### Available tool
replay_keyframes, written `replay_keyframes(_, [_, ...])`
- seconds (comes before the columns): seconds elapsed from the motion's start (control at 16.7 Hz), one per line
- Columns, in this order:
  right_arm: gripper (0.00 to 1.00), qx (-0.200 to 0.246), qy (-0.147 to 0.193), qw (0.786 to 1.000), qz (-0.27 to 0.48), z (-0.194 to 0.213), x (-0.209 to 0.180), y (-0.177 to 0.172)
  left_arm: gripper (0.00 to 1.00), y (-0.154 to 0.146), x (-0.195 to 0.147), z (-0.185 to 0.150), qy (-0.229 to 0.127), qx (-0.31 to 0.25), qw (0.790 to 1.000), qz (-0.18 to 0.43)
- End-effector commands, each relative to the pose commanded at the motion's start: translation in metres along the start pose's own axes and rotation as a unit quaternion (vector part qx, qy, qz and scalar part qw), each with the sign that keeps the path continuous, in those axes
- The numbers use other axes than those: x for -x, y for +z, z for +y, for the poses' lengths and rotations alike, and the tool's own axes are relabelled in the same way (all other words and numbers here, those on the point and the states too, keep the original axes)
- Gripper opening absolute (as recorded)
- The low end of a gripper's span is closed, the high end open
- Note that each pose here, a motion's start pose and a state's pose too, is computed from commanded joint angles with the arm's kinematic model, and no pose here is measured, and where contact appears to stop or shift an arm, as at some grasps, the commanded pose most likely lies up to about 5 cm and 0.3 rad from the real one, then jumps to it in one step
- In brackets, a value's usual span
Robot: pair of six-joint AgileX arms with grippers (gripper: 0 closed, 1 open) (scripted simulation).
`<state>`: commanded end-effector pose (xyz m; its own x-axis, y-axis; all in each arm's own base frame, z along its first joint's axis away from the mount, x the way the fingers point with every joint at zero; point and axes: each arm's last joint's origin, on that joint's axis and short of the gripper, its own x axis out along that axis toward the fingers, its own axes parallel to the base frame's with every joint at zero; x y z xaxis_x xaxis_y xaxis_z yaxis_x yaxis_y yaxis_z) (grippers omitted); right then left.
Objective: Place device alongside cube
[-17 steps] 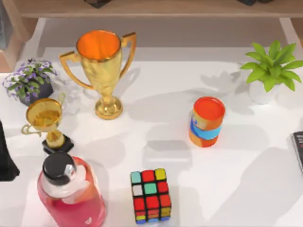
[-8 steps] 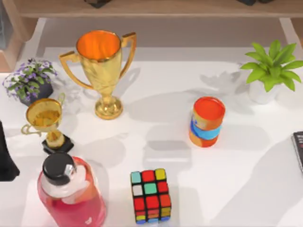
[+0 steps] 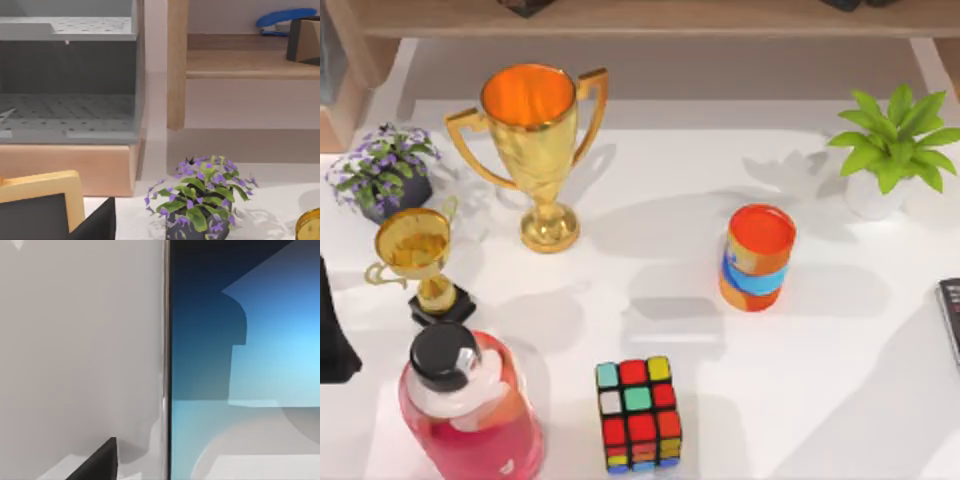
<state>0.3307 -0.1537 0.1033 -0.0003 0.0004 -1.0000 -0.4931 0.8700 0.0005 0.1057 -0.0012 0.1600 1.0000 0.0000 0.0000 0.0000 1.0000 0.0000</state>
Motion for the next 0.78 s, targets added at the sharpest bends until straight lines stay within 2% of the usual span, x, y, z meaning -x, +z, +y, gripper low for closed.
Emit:
replay_keyframes(0.06, [1.00,0.000,0.000,1.000,0.000,0.0000,0.0000,0.0000,1.00,0.0000,0.0000,0.0000,0.000,0.000,1.000,0.000])
replay_keyframes(0.78, [0.10,0.000,0.000,1.000,0.000,0.0000,0.0000,0.0000,1.00,0.0000,0.0000,0.0000,0.000,0.000,1.000,0.000])
